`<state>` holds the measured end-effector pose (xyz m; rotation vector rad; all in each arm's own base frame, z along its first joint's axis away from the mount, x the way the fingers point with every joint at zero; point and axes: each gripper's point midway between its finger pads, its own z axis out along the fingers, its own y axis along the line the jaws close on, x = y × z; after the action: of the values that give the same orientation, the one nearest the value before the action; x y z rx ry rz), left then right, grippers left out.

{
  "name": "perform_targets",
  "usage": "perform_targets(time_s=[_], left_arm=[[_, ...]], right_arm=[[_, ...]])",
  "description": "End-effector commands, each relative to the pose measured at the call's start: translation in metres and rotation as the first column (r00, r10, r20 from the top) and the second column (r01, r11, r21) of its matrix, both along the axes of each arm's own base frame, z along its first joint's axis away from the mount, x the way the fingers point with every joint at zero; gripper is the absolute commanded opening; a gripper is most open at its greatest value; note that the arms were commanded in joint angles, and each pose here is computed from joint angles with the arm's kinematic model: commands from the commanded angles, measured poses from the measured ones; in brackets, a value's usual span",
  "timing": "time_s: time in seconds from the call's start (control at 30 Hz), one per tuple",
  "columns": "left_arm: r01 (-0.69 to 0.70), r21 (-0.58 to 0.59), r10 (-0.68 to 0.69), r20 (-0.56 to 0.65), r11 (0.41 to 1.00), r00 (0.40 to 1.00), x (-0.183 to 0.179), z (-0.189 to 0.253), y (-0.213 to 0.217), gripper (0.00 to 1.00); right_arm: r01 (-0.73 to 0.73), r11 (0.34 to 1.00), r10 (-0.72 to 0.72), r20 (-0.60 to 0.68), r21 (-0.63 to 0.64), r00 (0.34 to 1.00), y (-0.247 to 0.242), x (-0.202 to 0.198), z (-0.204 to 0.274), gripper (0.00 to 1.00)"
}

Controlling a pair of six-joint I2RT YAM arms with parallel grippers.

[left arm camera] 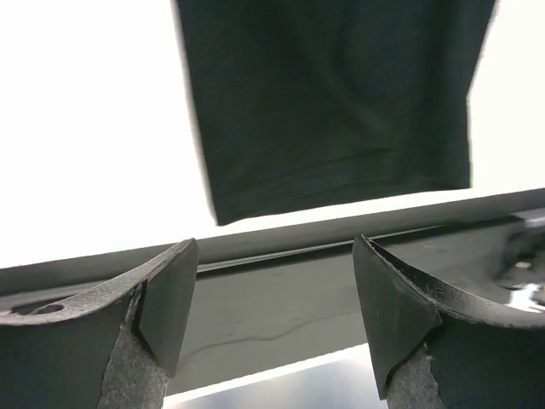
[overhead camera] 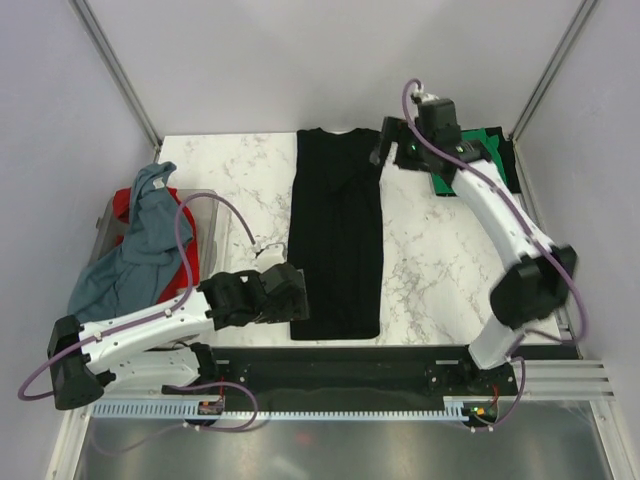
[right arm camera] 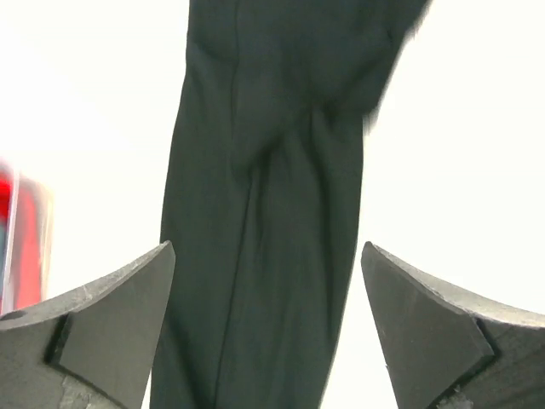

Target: Fold and stack the t-shirts

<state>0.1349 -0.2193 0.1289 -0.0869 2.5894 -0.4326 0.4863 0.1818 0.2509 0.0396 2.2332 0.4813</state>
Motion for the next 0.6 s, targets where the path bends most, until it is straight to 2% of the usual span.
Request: perform_targets(time_s=[0.0,0.03,0.07,0.1,0.13,0.17,0.2,0.27,0.3,0.43,0.57], left_arm=[[-0.113,0.027,0.113,-0.005,0.993,0.994,-0.003,-0.020,0.025,0.80],[-0.114,0.024,0.114,-0.008,0.993,0.993,-0.004,-0.024,0.026,0.80],[-0.113,0.025,0.113,-0.010,0.993,0.994,-0.006,-0.029,0.028,0.79],[-0.109,0.003,0.109,-0.003,0.994,0.994,-0.004,-0.029,0.024,0.78],[-0.105,-0.001,0.105,-0.001,0.994,0.994,-0.004,-0.032,0.023,0.78],[-0.097,0.004,0.097,0.000,0.995,0.995,-0.004,-0.036,0.023,0.78],[-0.095,0.002,0.095,0.002,0.995,0.995,-0.003,-0.038,0.022,0.77],[-0.104,0.013,0.104,-0.001,0.994,0.995,-0.003,-0.047,0.024,0.76],[-0.109,0.012,0.109,-0.001,0.994,0.994,-0.003,-0.049,0.024,0.75],[-0.108,-0.044,0.108,-0.009,0.993,0.994,-0.003,-0.062,0.014,0.74],[-0.102,-0.035,0.101,-0.038,0.994,0.994,-0.007,-0.081,0.013,0.74]], right_arm=[[0.064,0.998,-0.067,-0.147,-0.026,0.987,-0.011,-0.100,-0.033,0.98],[0.074,0.997,-0.080,-0.283,-0.030,0.956,-0.007,-0.146,-0.088,0.98],[0.075,0.997,-0.067,-0.229,0.026,0.971,-0.004,-0.166,-0.075,0.98],[0.070,0.997,-0.058,-0.251,0.038,0.966,0.000,-0.187,-0.088,0.98],[0.071,0.997,-0.054,-0.342,0.038,0.938,0.007,-0.226,-0.128,0.98],[0.066,0.995,-0.036,-0.328,0.080,0.944,0.011,-0.244,-0.126,0.96],[0.073,0.995,-0.043,-0.391,0.062,0.919,0.006,-0.271,-0.159,0.92],[0.058,0.986,0.010,-0.403,0.157,0.915,0.028,-0.298,-0.164,0.86],[0.055,0.988,0.014,-0.437,0.144,0.899,0.025,-0.314,-0.182,0.80],[0.036,0.985,0.041,-0.426,0.171,0.904,0.037,-0.336,-0.191,0.72],[0.022,0.984,0.056,-0.422,0.177,0.905,0.040,-0.338,-0.200,0.70]])
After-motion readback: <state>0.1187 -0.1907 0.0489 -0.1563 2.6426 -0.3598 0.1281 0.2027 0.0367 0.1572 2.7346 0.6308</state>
